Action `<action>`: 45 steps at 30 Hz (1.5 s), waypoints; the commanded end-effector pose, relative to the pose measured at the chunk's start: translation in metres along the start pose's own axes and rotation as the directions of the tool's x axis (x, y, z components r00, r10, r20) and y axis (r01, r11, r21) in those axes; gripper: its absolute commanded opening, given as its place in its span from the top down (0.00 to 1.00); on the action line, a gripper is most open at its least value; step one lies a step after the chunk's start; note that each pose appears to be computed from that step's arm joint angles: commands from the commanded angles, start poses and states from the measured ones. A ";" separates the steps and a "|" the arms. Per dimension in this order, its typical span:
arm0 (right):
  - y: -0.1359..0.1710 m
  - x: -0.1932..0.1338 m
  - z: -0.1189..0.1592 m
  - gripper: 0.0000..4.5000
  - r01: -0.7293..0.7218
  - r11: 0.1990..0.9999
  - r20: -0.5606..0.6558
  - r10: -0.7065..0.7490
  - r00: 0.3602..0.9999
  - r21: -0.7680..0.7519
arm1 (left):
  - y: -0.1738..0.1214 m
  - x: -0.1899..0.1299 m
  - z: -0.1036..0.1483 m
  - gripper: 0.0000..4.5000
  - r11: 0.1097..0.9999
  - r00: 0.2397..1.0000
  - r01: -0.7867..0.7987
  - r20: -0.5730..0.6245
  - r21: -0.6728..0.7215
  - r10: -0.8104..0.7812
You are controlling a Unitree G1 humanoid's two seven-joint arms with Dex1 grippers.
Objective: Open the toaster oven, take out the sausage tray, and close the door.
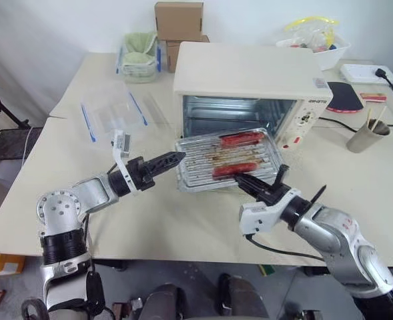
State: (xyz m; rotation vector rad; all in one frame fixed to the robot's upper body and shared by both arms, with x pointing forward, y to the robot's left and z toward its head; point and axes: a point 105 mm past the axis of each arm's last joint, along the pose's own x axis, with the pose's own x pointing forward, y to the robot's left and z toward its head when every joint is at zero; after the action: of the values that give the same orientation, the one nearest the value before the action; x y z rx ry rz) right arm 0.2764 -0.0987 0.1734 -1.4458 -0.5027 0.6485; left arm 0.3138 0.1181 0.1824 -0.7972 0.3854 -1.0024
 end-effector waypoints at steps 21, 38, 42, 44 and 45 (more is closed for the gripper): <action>-0.011 0.007 0.011 0.84 0.014 0.999 0.169 -0.021 0.985 0.041 | -0.004 -0.004 -0.010 1.00 0.944 0.997 0.002 0.078 -0.331 0.025; -0.006 -0.040 -0.045 0.60 -0.018 0.982 0.058 0.007 0.998 0.189 | 0.017 -0.065 -0.004 1.00 0.907 0.946 0.072 0.318 -0.414 0.070; -0.003 -0.060 -0.077 0.87 -0.004 0.934 -0.001 0.005 1.000 0.356 | 0.024 -0.093 -0.020 1.00 0.898 0.936 0.046 0.334 -0.437 0.115; 0.001 -0.069 -0.092 1.00 0.002 0.900 -0.026 0.010 1.000 0.436 | 0.028 -0.105 -0.028 1.00 0.888 0.923 0.028 0.354 -0.459 0.153; 0.006 -0.073 -0.101 1.00 0.005 0.875 -0.048 0.021 0.999 0.483 | 0.028 -0.110 -0.031 1.00 0.886 0.916 0.035 0.370 -0.463 0.157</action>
State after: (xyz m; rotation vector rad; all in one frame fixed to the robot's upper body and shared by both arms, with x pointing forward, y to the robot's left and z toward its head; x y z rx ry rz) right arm 0.2891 -0.2062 0.1603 -1.0558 -0.2838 0.7046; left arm 0.2655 0.2005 0.1239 -1.3811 0.3701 -0.6320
